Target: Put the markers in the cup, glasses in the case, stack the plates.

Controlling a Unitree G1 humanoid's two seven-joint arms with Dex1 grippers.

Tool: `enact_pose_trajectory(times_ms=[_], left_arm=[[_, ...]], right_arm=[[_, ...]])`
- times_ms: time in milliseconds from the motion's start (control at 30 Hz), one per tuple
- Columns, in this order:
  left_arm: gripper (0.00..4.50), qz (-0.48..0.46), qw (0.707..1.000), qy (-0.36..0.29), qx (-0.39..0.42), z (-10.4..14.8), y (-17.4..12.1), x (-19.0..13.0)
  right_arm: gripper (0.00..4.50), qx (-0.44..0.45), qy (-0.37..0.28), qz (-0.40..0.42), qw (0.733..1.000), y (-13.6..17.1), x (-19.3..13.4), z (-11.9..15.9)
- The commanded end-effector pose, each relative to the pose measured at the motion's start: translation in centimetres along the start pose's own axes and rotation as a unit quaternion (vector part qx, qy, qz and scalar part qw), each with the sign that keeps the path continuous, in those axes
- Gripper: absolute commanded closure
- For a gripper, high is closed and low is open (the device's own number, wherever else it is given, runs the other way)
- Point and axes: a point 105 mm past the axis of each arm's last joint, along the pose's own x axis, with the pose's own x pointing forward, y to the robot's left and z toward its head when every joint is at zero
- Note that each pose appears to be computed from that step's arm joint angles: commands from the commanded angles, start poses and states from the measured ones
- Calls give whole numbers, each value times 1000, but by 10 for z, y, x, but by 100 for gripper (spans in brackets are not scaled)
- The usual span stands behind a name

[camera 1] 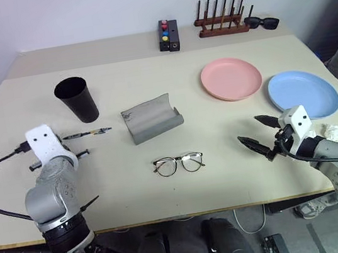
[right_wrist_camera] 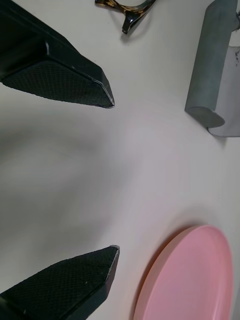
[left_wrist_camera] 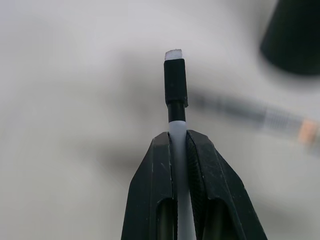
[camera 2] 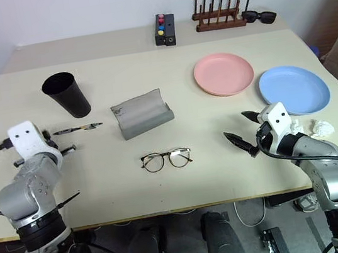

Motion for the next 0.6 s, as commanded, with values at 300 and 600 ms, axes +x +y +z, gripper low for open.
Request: enact_pose_trajectory(times_ms=[300, 600], left_arm=[[446, -116, 935, -334, 23, 129, -31, -30], [446, -158, 925, -345, 34, 147, -65, 16]], right_arm=[[0, -16, -33, 2, 999, -1, 5, 15], [0, -16, -52, 7, 998, 4, 14, 25]])
